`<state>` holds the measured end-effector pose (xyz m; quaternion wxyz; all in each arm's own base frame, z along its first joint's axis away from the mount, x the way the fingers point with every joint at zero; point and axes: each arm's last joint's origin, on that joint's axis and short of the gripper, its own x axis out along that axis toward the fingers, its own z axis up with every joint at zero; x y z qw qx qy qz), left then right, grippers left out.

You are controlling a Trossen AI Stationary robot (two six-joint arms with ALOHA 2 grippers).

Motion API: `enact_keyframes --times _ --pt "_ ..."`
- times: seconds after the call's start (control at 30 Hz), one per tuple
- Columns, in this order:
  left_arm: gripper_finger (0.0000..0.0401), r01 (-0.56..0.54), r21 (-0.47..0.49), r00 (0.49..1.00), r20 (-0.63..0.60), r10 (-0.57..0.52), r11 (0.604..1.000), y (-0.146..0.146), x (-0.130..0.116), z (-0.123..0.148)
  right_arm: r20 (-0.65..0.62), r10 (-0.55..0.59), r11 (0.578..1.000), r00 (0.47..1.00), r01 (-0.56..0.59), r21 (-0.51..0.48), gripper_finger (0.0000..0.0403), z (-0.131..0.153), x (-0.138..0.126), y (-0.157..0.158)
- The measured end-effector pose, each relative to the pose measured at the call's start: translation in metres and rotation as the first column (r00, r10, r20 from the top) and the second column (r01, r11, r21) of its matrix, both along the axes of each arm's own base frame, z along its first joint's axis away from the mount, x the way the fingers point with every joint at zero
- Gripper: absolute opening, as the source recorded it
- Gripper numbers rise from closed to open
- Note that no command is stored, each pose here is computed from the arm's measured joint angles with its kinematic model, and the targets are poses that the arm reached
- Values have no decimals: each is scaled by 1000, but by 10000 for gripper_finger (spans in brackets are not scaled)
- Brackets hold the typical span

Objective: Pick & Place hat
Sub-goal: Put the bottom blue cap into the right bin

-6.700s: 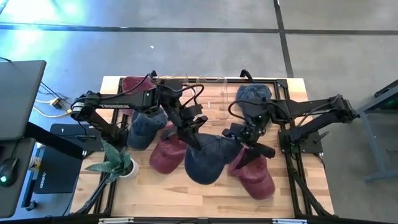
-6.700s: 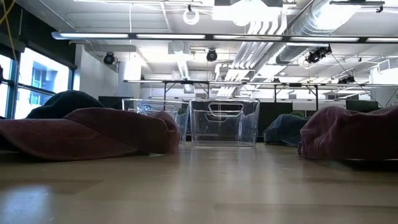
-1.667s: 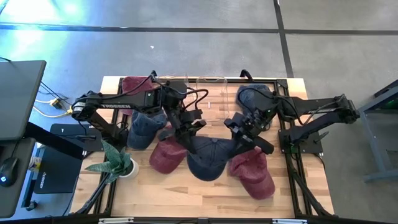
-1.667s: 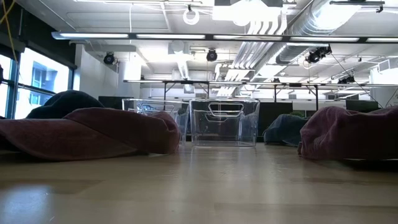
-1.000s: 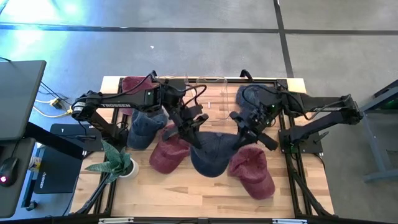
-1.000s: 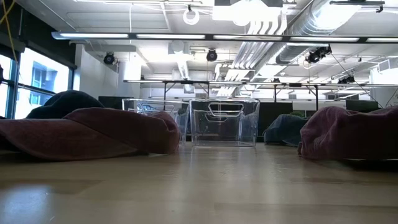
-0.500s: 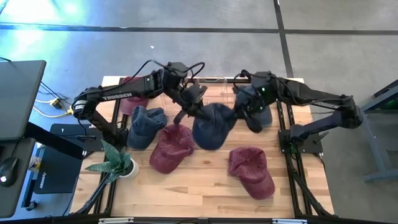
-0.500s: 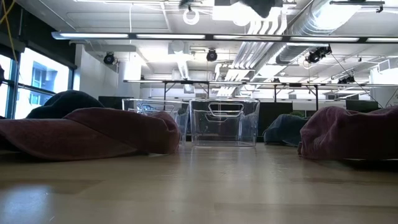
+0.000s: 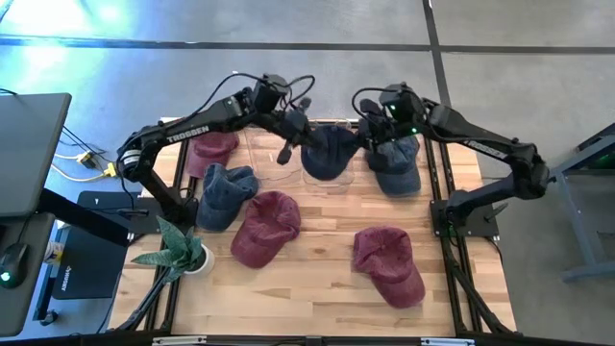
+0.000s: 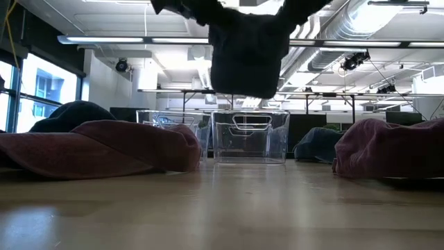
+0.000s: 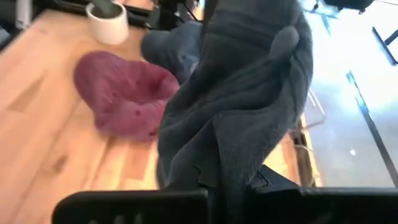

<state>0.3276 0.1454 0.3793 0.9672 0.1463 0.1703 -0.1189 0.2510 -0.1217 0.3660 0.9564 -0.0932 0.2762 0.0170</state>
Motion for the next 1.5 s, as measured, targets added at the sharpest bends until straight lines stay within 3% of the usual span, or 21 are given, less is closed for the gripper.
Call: enact_keyframes --times 0.13,0.47,0.63,0.87,1.1,1.27,1.5 --pt "1 -22 68 1000 -1 22 997 19 2 -9 -28 -41 999 999 41 -32 3 -10 4 -18" --pt "1 -91 62 992 -78 96 994 53 18 -49 -90 -123 987 988 112 -116 5 -33 3 -66" --pt "12 -62 20 993 -96 64 998 56 26 -63 -114 -113 992 987 105 -69 4 -47 5 -79" --pt "91 -72 -75 976 -212 54 995 63 31 -92 -165 -35 998 986 44 49 14 -65 10 -81" --pt "132 -61 -37 976 -211 52 997 69 27 -92 -211 27 992 977 0 129 8 -71 4 -76" --pt "113 -67 -38 973 -226 57 997 73 22 -93 -208 62 973 976 -13 229 26 -72 2 -72" --pt "37 -22 -11 973 -230 19 1000 71 22 -95 -136 120 919 983 -58 389 107 -70 2 -68"
